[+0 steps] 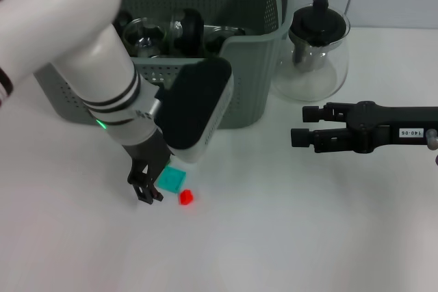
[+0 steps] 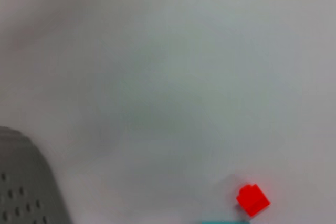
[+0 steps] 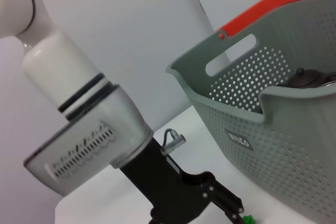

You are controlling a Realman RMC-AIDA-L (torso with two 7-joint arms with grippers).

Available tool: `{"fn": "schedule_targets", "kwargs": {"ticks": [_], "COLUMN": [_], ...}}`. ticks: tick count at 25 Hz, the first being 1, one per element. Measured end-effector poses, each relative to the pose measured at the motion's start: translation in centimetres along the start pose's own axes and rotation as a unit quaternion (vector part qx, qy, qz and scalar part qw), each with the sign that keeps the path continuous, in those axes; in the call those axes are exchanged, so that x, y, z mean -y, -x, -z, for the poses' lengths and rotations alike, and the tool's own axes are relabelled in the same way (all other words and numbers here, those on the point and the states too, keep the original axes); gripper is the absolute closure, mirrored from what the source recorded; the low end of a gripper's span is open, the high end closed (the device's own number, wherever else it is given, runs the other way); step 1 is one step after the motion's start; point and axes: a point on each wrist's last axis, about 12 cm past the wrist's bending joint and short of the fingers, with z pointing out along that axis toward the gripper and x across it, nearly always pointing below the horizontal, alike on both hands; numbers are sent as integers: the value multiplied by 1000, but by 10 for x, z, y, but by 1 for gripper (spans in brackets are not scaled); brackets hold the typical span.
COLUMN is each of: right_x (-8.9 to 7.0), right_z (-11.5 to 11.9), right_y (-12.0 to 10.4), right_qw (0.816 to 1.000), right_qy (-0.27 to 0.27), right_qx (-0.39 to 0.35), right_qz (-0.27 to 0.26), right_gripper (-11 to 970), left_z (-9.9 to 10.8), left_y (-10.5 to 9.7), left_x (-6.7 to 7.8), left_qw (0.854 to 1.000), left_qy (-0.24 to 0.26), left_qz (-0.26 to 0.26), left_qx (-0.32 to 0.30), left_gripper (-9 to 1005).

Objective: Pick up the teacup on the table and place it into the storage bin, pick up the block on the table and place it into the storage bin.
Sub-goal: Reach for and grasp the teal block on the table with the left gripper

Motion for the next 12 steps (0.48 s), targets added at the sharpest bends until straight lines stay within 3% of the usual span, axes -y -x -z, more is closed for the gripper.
{"fn": "schedule_targets", "kwargs": {"ticks": [12], "right_x": [0], "right_z": [-1], "right_y": [-3], "right_qw": [1000], "right_qy": [-4], "right_qx": [6], "right_qz": [4], "right_gripper": [15], "left_z": [-15], "left_y": [10], "left_x": [-6], "left_qw": [999], "left_qy": [-5], "left_qz": [-27], "left_qx": [-19], "left_gripper": [152]}}
